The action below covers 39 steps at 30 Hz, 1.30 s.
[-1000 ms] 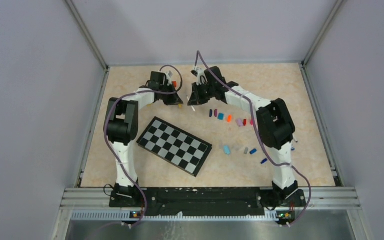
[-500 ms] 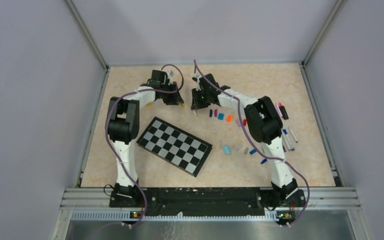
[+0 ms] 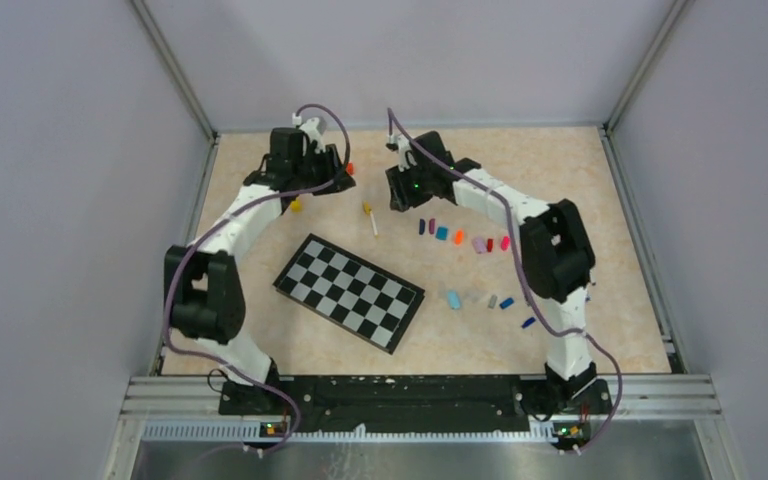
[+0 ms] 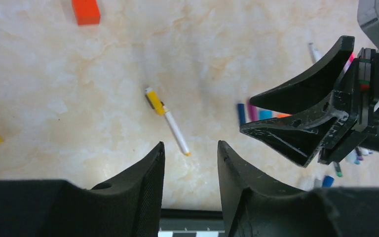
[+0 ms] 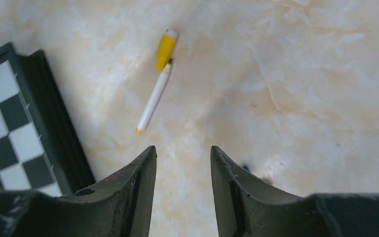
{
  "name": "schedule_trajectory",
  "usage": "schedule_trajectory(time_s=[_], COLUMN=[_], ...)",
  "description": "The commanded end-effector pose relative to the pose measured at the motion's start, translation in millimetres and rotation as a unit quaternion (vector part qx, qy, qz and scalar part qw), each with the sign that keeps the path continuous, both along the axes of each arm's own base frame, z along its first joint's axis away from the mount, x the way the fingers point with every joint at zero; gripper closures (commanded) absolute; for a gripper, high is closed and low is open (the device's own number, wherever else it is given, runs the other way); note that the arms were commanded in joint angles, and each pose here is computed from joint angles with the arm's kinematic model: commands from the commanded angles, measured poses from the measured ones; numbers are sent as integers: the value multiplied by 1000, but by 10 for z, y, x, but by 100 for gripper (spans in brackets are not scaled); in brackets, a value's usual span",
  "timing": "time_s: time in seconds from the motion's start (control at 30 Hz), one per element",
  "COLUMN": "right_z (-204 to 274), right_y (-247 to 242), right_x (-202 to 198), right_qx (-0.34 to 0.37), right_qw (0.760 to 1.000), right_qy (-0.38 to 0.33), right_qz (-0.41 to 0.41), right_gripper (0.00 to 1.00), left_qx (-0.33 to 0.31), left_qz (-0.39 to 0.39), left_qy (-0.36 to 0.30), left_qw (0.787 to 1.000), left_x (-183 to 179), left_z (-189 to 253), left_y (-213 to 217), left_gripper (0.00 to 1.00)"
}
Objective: Open the pen caps
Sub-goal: Place the pen cap at the center of the board, then reset both arms
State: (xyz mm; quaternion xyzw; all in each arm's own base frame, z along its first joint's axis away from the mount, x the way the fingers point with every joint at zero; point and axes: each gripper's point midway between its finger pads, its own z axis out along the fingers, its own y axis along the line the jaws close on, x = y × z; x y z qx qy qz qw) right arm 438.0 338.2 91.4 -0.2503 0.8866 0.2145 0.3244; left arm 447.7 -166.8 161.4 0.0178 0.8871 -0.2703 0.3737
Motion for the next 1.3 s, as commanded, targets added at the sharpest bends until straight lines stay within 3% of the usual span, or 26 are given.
schedule_trajectory(time_s=[0.0, 0.1, 0.23, 0.4, 0.63, 0.73, 1.0, 1.27], right_z=[1193, 1549, 1889, 2347, 2834, 3052, 3410, 3407], right_y=[-341, -721, -1295, -1991, -2467, -2604, -2788, -2773], right_x=[-352, -772, -1137, -1399, -1765, -1786, -1839, -1901], right_qx=[-6, 11, 9, -1, 41, 74, 133, 150], right_qw=[982, 961, 949, 944, 946, 939, 916, 915], right_qy=[-133, -155, -208, -291, -320, -330, -338, -331], right_qz=[137, 228, 236, 156, 29, -51, -168, -174], right_gripper=[57, 57, 51, 23, 12, 11, 10, 10], left_qx=[-27, -55, -104, -143, -129, -115, -92, -90], left_qz=[-17, -19, -25, -35, -37, -42, -41, -34], left_qy=[-124, -178, -249, -277, -295, -310, -329, -321], left_qw=[992, 982, 962, 950, 946, 943, 939, 942], left_x=[-280, -569, -909, -1256, -1531, -1639, -1827, -1884], left_z=[848, 1158, 1583, 1965, 2366, 2520, 2742, 2686], left_y=[24, 36, 40, 75, 153, 185, 260, 288], left_gripper=[49, 35, 2, 1, 1, 1, 1, 1])
